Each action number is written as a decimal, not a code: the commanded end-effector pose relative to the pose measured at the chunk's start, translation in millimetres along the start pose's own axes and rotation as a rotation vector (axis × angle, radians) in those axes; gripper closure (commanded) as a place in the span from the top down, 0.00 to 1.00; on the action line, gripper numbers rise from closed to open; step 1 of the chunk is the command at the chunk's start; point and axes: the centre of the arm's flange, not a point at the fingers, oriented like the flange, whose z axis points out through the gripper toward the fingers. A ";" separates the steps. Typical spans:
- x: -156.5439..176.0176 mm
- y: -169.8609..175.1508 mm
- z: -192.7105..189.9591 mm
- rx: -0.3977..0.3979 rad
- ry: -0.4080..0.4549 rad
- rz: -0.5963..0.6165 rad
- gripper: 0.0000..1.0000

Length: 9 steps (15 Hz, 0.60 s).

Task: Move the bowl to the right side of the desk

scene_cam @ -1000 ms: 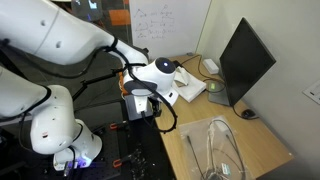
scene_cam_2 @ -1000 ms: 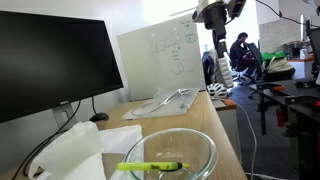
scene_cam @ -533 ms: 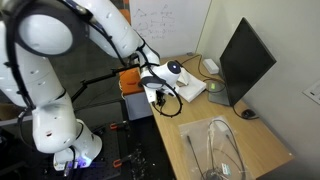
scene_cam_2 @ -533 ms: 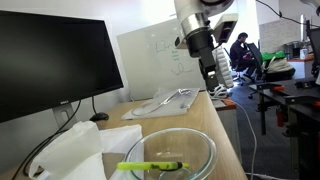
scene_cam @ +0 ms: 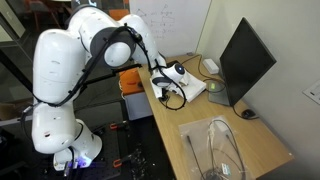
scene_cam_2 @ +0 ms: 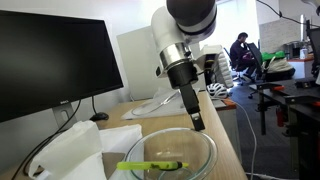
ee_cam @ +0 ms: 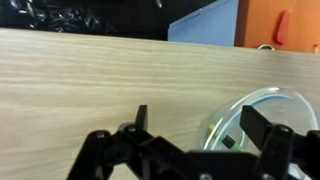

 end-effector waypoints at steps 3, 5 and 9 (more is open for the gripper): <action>34.5 -14.5 15.2 0.018 0.016 0.017 0.95; 41.0 -18.6 19.8 0.016 0.020 0.002 0.71; 43.9 -21.5 26.0 -0.004 0.032 -0.026 0.46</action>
